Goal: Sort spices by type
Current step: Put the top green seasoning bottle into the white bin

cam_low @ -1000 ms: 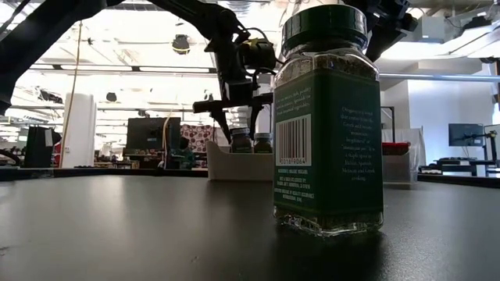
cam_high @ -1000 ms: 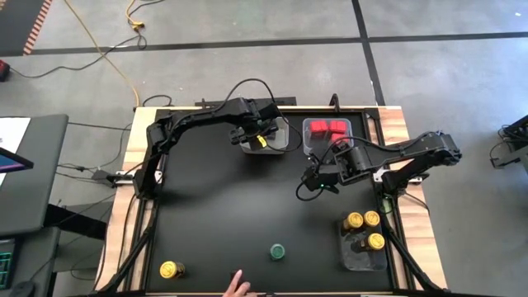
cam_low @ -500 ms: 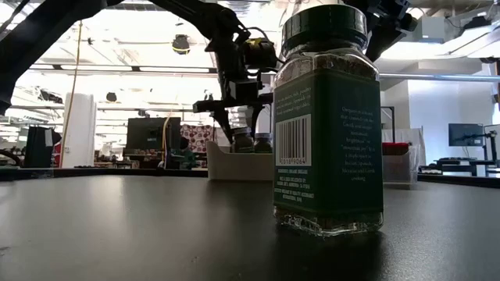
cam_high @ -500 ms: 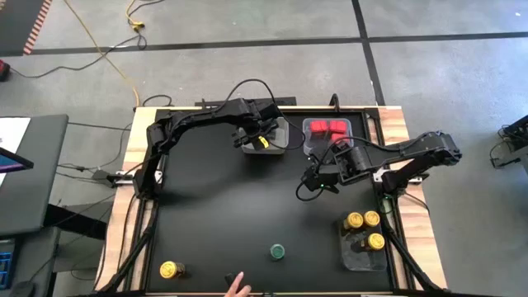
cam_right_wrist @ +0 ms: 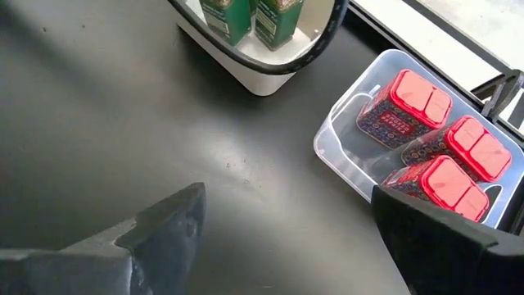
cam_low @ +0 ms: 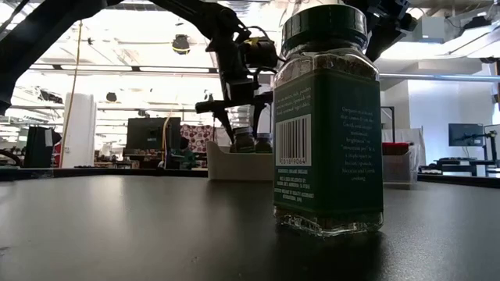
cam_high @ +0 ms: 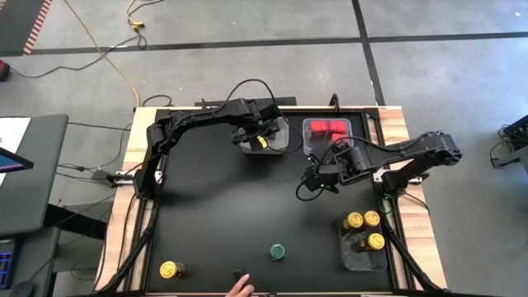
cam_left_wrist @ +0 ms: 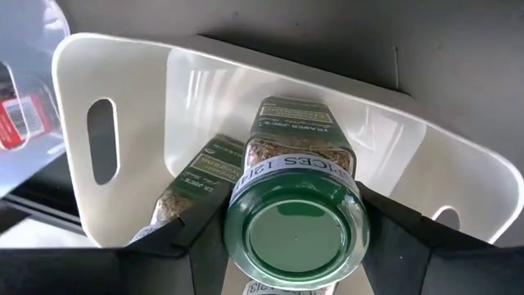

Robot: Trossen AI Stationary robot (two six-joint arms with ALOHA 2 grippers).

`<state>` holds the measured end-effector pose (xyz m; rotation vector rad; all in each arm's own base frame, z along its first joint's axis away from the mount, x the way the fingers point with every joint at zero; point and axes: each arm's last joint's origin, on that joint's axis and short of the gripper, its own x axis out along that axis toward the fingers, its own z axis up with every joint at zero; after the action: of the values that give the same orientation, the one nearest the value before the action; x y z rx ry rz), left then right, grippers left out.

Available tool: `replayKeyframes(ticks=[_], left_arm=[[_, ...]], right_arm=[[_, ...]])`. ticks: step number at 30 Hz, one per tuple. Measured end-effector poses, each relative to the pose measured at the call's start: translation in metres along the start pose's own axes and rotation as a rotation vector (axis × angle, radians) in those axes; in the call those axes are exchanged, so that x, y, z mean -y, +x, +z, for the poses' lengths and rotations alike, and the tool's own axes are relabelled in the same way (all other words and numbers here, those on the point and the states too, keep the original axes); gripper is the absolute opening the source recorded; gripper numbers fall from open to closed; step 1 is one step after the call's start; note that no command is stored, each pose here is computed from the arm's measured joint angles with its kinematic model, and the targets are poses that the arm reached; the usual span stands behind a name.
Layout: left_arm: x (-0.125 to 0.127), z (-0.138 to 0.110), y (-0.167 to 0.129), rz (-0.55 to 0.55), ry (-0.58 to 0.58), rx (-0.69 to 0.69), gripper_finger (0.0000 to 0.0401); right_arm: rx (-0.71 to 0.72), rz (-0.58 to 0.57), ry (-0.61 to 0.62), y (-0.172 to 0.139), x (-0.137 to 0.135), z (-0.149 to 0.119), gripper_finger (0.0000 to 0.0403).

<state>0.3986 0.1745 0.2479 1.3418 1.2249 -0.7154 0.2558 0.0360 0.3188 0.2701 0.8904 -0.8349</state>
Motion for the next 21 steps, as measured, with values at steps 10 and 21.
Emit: replayKeyframes(ticks=[10, 21], left_arm=[[0.0075, 0.0012, -0.0004, -0.077, 0.006, 0.016, 0.0218], [0.0077, 0.0004, -0.0006, -0.081, 0.023, -0.006, 0.0218]], right_arm=[[0.000, 0.000, 0.001, 0.0000, -0.0001, 0.0000, 0.0375], [0.004, 0.005, 0.005, -0.0001, -0.0005, 0.0004, 0.0375]])
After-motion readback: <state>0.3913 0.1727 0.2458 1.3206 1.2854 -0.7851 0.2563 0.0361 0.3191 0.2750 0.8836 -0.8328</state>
